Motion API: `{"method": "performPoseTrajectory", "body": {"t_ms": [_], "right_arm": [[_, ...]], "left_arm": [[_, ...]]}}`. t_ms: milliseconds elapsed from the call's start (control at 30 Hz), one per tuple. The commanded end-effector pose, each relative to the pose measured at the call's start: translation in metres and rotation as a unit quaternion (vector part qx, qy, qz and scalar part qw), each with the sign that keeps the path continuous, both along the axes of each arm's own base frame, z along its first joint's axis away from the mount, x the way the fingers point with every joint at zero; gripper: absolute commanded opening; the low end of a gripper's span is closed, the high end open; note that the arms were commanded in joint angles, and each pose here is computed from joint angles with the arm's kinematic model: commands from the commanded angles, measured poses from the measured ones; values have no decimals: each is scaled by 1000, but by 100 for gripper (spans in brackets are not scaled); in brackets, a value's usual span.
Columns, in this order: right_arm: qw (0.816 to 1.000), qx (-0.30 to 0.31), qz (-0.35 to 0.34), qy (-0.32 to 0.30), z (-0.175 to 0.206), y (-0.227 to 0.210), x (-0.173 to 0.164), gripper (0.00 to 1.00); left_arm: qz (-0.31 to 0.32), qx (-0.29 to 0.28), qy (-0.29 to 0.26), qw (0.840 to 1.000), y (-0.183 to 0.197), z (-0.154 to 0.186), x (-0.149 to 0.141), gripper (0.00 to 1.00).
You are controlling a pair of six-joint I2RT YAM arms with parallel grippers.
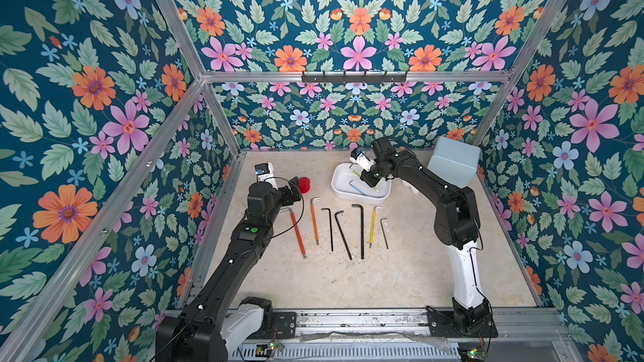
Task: Put the hex key on the desktop into the storage box
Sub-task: Place the Allen key in the storage box.
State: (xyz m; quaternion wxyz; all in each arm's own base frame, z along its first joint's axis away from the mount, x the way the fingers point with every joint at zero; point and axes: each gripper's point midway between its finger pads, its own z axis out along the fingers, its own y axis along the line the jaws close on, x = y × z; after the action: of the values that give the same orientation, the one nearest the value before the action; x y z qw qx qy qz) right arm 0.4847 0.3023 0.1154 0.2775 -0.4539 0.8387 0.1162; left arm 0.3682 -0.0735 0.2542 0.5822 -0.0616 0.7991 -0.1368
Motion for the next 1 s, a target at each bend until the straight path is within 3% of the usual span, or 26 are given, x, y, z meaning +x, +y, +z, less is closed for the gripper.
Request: {"method": "performPoseTrajectory", "body": {"t_ms": [0, 567, 700, 867, 967], "right_arm": [[1000, -22, -8, 16, -12, -1, 1, 0], [996, -74, -38, 13, -59, 5, 24, 1], [996, -64, -58, 4, -49, 8, 31, 15], [997, -31, -70, -17, -21, 15, 39, 45], [997, -13, -74, -30, -3, 18, 41, 49]], "left_arm": [[-1, 6, -10, 1000, 0, 6, 2, 99], [0, 8, -4, 1000, 0, 1, 2, 99], [0, 6, -2, 1000, 0, -1, 2, 99], [-3, 2, -4, 1000, -1, 1, 2, 99], [-3, 1, -5, 1000, -1, 1, 1, 99]]}}
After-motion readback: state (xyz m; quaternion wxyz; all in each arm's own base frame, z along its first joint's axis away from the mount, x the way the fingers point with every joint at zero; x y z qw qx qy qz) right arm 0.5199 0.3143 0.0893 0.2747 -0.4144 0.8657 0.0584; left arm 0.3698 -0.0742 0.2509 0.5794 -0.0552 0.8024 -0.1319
